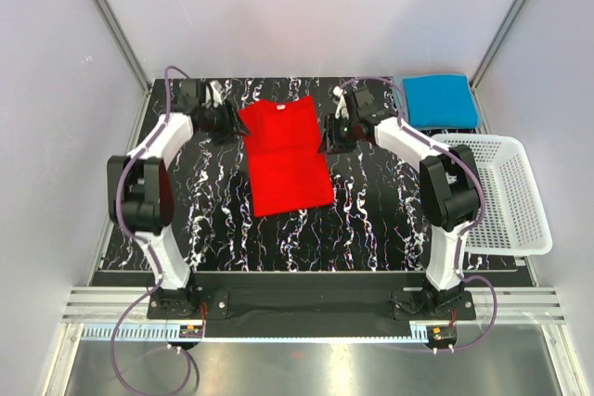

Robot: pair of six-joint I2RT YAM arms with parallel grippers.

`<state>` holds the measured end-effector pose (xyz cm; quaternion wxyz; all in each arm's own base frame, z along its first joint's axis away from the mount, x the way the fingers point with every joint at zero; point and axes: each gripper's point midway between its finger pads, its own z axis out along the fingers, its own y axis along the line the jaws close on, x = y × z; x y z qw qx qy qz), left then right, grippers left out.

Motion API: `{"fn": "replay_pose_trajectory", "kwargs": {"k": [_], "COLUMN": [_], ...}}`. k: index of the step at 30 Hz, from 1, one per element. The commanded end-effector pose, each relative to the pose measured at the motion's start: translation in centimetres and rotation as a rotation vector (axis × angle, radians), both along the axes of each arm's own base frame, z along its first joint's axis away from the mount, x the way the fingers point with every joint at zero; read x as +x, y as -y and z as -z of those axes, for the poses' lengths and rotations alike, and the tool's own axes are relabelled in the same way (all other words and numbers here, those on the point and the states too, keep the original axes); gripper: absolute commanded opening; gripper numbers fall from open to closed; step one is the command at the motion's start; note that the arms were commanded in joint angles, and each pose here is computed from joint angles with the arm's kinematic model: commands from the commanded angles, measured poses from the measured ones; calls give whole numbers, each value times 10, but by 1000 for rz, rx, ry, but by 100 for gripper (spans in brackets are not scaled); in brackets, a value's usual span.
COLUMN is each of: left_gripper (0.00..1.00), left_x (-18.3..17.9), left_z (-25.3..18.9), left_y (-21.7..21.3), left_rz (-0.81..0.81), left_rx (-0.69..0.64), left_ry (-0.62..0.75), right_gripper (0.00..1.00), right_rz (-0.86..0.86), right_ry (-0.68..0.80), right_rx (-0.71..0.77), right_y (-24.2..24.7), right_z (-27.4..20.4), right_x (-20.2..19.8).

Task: Fold and stack the t-shirts
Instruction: Fold the tshirt

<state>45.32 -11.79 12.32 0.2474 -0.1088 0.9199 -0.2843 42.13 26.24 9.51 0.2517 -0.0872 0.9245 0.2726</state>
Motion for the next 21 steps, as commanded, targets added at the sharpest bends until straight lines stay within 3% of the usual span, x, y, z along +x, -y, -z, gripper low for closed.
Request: {"fn": "replay_pose_trajectory", "kwargs": {"k": [1, 3, 5, 10, 15, 21], "left_gripper": [57, 59, 59, 60, 62, 59], "left_x": [-56, -95, -108, -161, -197, -203], "left_z": [4, 27, 18, 56, 86, 106], "left_y": [25, 35, 41, 36, 32, 32], "left_rz": [48, 61, 41, 42, 32, 3], "left_rx": [54, 42, -13, 41, 60, 40], "left_ry": [-17, -66, -32, -104, -156, -182], "right_gripper": [47, 50, 52, 58, 52, 41], "right_rz": [-17, -8, -5, -23, -16, -1], "right_ry": [-96, -131, -133, -239, -292, -310], "right_rx": [13, -23, -28, -17, -6, -15], "right_y": [1, 11, 15, 20, 23, 30], "right_z": [-6, 1, -2, 20, 43, 70], "right_x": [-40, -53, -61, -95, -110, -111]}}
